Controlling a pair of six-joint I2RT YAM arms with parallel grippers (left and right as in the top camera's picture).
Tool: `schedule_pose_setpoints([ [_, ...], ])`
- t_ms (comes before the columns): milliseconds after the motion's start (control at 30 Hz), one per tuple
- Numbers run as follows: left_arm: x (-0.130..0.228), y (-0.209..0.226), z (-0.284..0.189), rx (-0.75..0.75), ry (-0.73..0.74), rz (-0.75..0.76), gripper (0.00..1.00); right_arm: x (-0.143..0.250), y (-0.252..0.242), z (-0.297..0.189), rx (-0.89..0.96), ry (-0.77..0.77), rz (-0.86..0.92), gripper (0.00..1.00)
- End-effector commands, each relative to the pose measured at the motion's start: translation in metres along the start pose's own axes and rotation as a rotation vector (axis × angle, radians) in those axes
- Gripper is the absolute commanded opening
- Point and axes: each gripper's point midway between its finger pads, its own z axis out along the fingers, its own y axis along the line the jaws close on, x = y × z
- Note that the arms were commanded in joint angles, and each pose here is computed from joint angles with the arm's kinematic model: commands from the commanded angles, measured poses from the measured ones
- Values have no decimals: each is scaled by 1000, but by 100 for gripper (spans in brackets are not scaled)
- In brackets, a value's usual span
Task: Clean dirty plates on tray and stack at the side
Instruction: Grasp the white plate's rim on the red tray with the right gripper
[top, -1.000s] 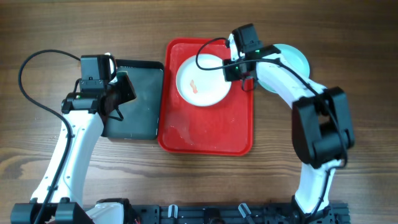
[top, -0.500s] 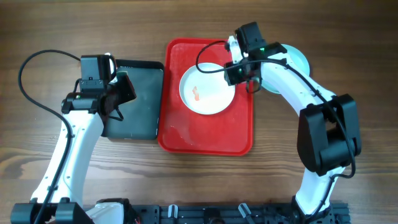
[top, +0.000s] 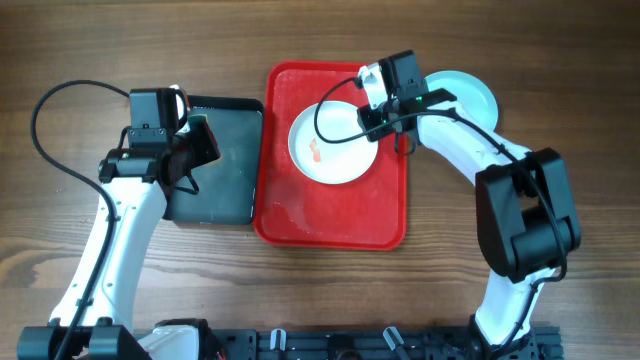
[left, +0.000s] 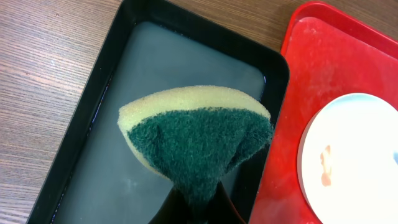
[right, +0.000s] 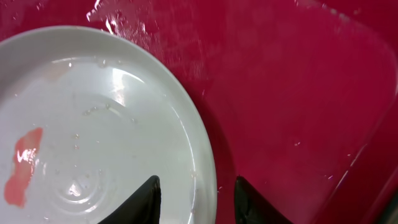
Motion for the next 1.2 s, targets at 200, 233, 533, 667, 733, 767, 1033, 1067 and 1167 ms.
schedule_pose_setpoints([
  [200,-2,-1,0,10,-1,14,4,11,3,8,-18,-21,17,12],
  [233,-2,-1,0,10,-1,14,4,7,3,5,-18,-24,67,7],
  [533,-2,-1,1,10,0,14,4,40,35,-11,-140,171,645,4],
  [667,-2,-1,1,10,0,15,4,43,48,-15,-204,217,744,4],
  [733,-1,-1,1,10,2,15,4,43,47,-16,-201,213,734,4],
  [767,-1,-1,1,9,4,22,4,43,46,-16,-190,210,729,4],
  [1033,0,-1,1,8,9,104,4,58,41,-21,-165,240,483,4],
  [1067,0,-1,1,7,9,104,4,60,42,-22,-167,246,458,4],
  [1167,-1,-1,1,9,3,107,4,59,42,-24,-176,244,383,4],
])
